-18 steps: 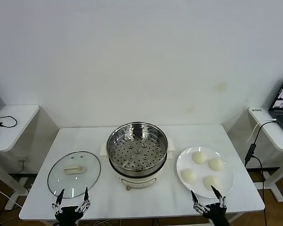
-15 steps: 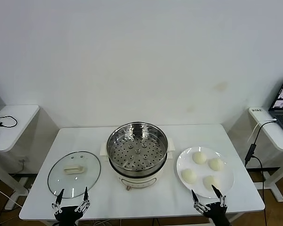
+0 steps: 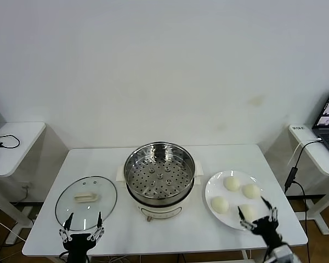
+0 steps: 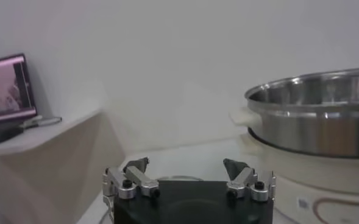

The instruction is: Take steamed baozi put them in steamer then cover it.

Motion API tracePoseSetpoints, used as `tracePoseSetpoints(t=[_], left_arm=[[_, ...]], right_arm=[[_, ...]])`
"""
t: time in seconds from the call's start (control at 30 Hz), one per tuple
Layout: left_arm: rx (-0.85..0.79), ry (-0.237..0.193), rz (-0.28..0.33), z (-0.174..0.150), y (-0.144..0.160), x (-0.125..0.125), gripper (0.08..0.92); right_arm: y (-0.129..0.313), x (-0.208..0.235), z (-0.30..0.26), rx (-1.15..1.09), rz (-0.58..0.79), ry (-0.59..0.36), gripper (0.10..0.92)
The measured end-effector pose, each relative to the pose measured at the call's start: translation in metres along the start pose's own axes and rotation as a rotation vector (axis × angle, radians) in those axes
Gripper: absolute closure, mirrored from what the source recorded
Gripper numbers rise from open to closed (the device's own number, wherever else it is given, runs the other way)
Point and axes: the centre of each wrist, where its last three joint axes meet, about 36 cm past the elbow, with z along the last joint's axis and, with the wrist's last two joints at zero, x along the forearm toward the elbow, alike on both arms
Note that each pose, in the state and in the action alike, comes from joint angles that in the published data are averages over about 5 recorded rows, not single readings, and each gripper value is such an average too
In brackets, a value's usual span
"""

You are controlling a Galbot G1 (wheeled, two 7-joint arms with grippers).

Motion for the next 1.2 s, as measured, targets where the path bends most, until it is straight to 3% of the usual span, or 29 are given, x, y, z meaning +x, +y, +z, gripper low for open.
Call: tracePoseSetpoints(t=[0.3,0.57,0.87,1.2], left_arm=[[-0.038,-0.033,0.002,-0.002,-0.003,-0.009,0.177],[-0.054,-0.06,-0.004,-0.002,-0.002,-0.018,0.177],[-0.066,-0.07,-0.01,0.001,-0.001,-0.026,0.177],[-0.073,-0.076,-0.022,0.002,0.001,-0.03,0.177]], right_arm=[[-0.078,-0.05,-0.001,0.298,-0.191,0.044,0.2],[-0.13,-0.1,-0.013,0.397,-0.424,0.11,0.2],[-0.143,-0.162,-0.025,0.413,-0.68,0.168,0.2],[-0.131,-0.231,-0.044,0.456,-0.872,0.224,0.2]])
